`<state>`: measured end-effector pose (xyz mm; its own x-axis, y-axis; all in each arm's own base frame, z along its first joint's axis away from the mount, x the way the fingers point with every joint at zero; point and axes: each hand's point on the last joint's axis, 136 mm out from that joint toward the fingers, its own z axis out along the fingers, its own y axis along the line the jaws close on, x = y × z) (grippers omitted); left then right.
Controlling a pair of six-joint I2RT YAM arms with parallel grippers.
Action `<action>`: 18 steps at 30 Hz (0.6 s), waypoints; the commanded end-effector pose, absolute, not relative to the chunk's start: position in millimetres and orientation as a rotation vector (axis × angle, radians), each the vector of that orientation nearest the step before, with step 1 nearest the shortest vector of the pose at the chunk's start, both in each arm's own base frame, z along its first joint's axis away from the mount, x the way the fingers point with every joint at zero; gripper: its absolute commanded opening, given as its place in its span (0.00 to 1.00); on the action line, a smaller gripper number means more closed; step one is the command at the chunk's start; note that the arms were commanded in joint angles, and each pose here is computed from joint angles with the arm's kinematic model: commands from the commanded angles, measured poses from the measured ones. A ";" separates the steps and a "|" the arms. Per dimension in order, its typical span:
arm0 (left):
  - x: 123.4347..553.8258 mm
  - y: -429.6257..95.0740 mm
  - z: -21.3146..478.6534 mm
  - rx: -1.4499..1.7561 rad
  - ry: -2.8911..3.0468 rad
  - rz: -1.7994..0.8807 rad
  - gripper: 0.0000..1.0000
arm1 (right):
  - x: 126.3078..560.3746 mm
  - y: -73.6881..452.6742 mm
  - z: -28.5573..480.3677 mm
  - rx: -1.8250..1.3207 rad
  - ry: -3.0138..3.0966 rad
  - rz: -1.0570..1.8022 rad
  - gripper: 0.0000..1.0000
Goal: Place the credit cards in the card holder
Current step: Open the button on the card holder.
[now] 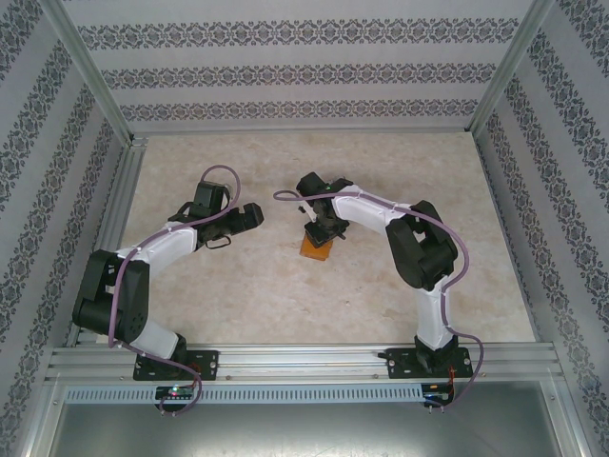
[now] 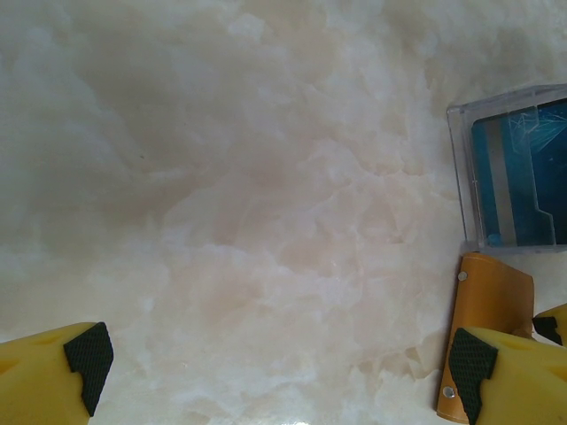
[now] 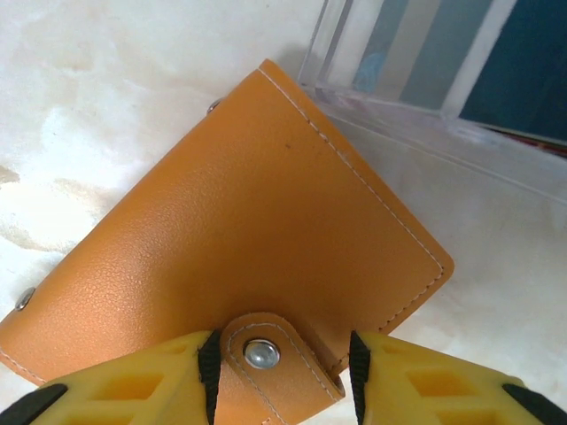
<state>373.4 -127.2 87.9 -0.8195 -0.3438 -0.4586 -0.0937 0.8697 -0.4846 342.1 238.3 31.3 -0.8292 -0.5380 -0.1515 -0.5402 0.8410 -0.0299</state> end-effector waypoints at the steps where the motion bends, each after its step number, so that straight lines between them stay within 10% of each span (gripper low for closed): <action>1: 376.9 -132.6 99.0 -0.280 2.457 -0.618 0.99 | 344.2 234.9 27.9 -0.885 2.875 -0.020 0.45; 18: 367.3 -133.3 98.0 -0.283 2.468 -0.634 1.00 | 306.2 286.8 37.4 -0.943 2.870 0.249 0.10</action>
